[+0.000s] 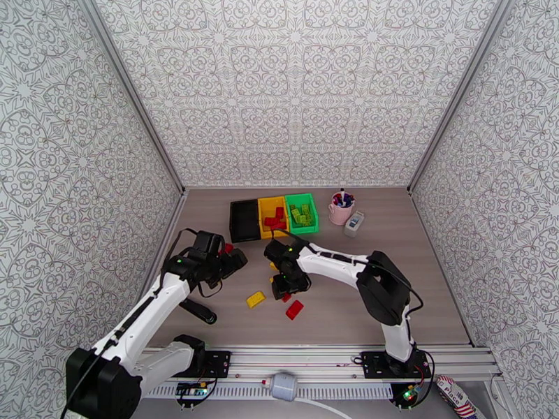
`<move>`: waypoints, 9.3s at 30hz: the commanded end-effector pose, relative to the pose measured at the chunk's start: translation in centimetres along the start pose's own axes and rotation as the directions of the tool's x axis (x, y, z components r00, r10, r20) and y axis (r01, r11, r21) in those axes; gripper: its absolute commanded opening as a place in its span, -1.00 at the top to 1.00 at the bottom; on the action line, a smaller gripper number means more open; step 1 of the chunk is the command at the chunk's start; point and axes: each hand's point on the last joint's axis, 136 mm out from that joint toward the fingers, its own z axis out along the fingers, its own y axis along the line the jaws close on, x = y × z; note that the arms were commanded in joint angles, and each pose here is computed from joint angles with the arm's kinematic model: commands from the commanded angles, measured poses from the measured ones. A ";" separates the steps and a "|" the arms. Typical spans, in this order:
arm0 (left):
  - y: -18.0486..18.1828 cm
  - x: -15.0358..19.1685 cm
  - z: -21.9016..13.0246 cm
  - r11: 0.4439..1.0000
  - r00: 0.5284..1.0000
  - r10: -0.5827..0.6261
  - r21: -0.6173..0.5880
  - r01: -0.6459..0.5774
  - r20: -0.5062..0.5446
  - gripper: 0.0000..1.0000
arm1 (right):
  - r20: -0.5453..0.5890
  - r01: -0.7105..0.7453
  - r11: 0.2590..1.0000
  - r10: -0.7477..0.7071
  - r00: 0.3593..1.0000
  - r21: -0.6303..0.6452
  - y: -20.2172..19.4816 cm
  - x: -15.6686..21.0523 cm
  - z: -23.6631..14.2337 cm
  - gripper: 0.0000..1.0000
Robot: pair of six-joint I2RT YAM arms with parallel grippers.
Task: Sort the legos into containers by color
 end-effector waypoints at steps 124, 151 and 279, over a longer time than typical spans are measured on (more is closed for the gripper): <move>7.7 -10.6 12.8 0.863 0.886 0.220 -0.341 -0.371 -0.408 -0.54 | 0.114 -0.312 0.728 0.470 0.875 -0.610 -5.2 -11.5 -10.7 -0.10; 4.2 -7.4 14.1 0.891 0.863 0.267 -0.230 -0.390 -0.429 0.30 | 0.095 -0.394 0.758 0.510 0.855 -0.520 -6.1 -9.5 -8.2 -0.03; -22.7 -11.9 7.0 0.872 0.873 0.486 0.095 -0.480 -0.051 -0.39 | 0.148 -0.465 0.769 0.573 0.806 -0.439 -9.6 -0.1 -9.1 -0.18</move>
